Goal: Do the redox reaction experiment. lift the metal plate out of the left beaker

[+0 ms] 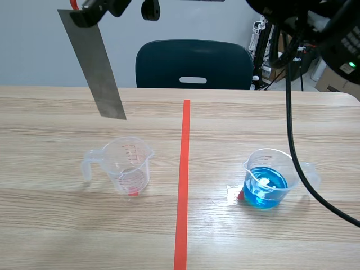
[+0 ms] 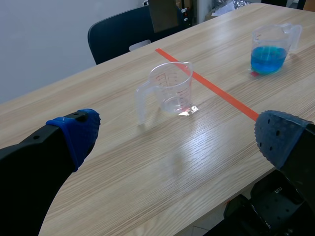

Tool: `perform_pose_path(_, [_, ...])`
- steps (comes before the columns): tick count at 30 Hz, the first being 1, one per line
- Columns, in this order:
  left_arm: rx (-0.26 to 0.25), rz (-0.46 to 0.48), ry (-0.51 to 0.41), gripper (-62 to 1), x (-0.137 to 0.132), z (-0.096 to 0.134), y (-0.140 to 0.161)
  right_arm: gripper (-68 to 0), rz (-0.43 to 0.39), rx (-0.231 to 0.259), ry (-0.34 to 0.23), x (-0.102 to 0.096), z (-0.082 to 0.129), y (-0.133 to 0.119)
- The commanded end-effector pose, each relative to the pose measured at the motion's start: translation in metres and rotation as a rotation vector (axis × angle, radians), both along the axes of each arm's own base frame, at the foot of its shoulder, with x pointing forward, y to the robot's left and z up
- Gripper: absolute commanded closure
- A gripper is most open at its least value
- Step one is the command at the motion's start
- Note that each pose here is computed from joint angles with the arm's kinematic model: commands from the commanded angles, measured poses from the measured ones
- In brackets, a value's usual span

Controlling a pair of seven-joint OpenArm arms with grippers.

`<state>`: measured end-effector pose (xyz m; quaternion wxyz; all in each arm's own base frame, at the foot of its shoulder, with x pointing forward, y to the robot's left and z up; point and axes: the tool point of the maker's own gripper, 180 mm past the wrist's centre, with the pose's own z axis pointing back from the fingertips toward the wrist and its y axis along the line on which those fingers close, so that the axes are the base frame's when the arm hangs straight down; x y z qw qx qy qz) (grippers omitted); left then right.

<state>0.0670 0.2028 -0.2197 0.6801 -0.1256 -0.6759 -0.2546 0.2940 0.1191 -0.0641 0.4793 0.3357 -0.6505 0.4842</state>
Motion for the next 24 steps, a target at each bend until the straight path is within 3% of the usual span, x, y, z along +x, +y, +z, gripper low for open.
perform_pose_path(1, [-0.019,0.004,-0.028,-62.3,0.0018,0.0067,-0.0018,-0.2,-0.003,0.046,-0.036,0.0025,0.0224,-0.0007])
perform_pose_path(24, [-0.019,0.004,-0.028,-62.3,0.0018,0.0067,-0.0018,-0.2,-0.005,0.036,-0.046,0.0040,0.0269,-0.0004])
